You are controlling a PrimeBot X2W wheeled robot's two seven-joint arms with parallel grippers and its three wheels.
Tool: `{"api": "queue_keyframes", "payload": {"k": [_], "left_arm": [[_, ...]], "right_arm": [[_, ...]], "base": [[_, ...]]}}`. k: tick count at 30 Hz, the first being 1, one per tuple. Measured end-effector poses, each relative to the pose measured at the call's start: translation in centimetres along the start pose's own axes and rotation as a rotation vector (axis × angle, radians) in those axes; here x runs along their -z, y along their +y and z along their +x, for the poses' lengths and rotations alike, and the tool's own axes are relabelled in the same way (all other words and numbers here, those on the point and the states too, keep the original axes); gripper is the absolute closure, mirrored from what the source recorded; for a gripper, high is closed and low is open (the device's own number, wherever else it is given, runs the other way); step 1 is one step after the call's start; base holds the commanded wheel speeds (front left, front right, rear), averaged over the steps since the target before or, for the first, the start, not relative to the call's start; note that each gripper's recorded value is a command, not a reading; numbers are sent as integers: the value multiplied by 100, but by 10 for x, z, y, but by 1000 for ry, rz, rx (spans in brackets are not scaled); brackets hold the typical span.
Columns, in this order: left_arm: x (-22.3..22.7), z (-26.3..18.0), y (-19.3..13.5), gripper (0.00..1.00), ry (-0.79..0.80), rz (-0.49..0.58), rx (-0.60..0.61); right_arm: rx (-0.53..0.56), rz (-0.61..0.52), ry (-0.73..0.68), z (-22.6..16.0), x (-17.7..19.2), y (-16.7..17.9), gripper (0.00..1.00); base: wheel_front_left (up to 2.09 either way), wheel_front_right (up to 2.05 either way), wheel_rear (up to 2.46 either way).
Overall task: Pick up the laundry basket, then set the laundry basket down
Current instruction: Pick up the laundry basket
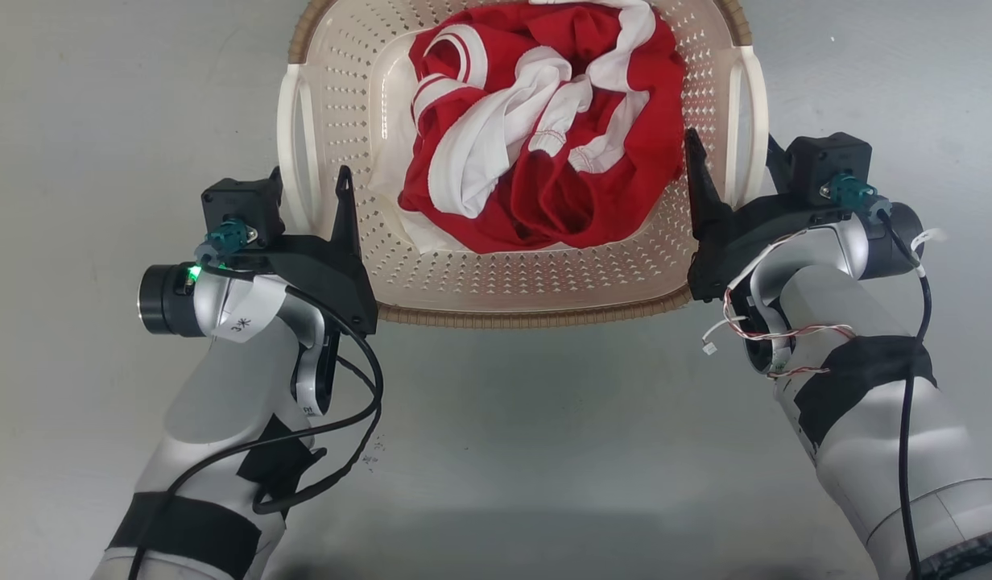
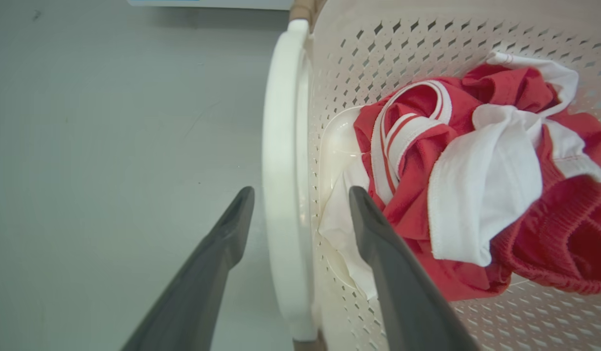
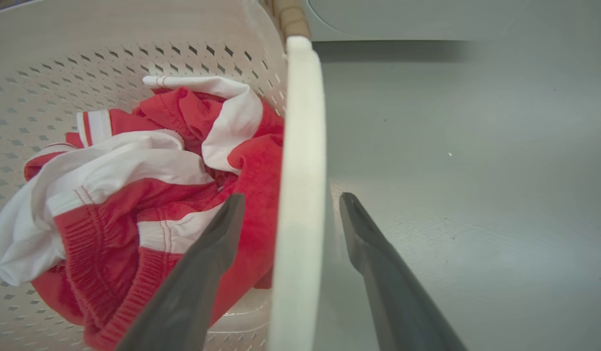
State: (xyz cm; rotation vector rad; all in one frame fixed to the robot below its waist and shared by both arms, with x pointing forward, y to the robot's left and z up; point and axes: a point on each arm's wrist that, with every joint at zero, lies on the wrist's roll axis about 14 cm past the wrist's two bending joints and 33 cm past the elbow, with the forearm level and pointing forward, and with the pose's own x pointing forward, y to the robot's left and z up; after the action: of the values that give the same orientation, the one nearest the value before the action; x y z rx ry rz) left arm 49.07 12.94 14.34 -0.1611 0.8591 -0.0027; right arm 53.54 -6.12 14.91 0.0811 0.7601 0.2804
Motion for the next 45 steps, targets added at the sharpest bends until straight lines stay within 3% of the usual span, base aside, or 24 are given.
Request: {"api": "queue_keyframes", "payload": {"k": [3,9,11,12,15,16,17,18,19,35,45], "left_arm": [[1,0,0,0,5,-3,-1],[-1,1,-2,2,7,-5,6],[0,1,-2,19,13,-12,5],[1,1,-3,42,14,-12,7],[0,1,-6,71,16,-1,17],[0,1,-5,89,16,-1,15],[-1,1,-3,100,17,2,11],[0,1,-2,100,18,6,10],[-1,1,-3,100,18,9,14],[-9,-12,-12,100,20,33,38],[-14,-38,-20,100,15,23,52]], "right_arm": [[-7,-7,-5,1,-3,2,0],[-18,-15,0,3,-2,7,21],[-23,-19,1,4,-3,9,41],[-24,-19,2,4,-3,9,50],[-17,-19,11,3,-1,8,64],[-16,-16,13,3,0,7,75],[-12,-18,15,3,0,6,86],[-9,-20,17,2,1,5,97],[-5,-20,18,2,1,4,100],[6,-24,14,-11,-12,5,100],[14,-12,34,-43,-9,10,100]], "base": [[0,0,0],[0,0,0],[0,0,0],[0,0,0],[0,0,0],[0,0,0],[0,0,0],[0,0,0],[0,0,0],[0,0,0],[0,0,0]]}}
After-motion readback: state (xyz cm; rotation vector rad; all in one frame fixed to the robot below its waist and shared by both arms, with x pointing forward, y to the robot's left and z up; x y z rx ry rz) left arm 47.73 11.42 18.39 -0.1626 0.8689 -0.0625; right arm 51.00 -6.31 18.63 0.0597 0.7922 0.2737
